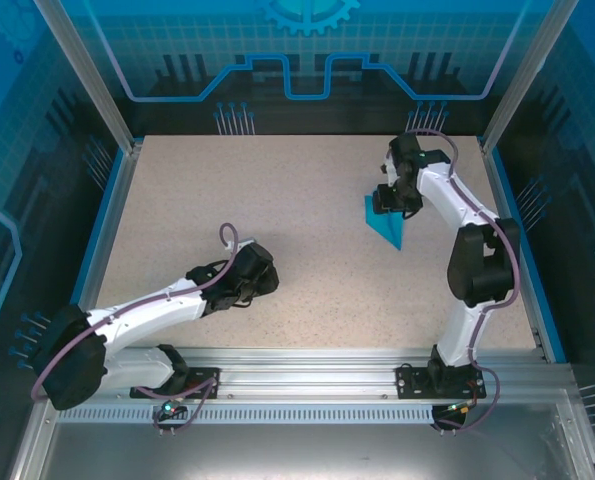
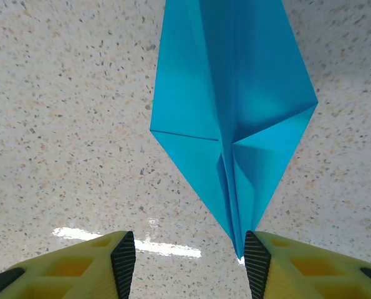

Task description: Fold a paper plane with a square sheet of paper (pick it up from the middle)

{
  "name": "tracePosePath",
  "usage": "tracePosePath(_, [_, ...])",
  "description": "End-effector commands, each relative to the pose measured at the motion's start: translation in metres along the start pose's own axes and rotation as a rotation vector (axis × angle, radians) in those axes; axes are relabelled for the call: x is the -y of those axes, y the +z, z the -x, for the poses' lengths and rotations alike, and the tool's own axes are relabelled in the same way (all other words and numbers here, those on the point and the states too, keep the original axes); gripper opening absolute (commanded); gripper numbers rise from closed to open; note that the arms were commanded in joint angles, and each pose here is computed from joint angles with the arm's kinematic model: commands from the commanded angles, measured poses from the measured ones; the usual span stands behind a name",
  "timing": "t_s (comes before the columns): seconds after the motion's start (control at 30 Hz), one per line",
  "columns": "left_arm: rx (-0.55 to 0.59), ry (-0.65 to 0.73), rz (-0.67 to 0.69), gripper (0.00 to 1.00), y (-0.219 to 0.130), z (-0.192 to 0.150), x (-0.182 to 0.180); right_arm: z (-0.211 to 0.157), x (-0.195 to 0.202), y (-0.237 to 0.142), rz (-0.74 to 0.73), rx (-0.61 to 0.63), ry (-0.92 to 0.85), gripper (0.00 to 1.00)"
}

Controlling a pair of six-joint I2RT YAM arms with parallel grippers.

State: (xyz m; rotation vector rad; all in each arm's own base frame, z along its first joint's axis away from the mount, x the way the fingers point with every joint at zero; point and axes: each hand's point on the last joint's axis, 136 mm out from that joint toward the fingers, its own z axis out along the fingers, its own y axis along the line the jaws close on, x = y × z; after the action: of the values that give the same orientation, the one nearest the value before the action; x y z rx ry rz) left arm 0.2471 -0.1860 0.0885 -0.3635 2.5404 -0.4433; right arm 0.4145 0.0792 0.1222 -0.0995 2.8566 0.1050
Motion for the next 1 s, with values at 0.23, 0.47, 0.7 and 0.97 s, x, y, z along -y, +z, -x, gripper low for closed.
tracePosePath(0.23, [0.034, 0.001, 0.011, 0.42, -0.012, 0.009, -0.006, -0.004, 0.023, 0.003, -0.029, 0.002, 0.075, 0.58])
tracePosePath(0.47, [0.047, 0.006, 0.032, 0.48, -0.015, 0.011, -0.015, -0.018, 0.055, 0.009, 0.026, 0.022, 0.233, 0.61])
tracePosePath(0.7, [0.207, 0.062, 0.177, 0.81, -0.037, 0.046, -0.054, -0.018, 0.098, -0.077, -0.172, 0.421, 0.27, 0.7])
tracePosePath(0.97, [0.507, 0.078, 0.389, 0.98, -0.081, 0.108, -0.114, -0.053, 0.085, -0.103, -0.194, 0.832, 0.029, 0.99])
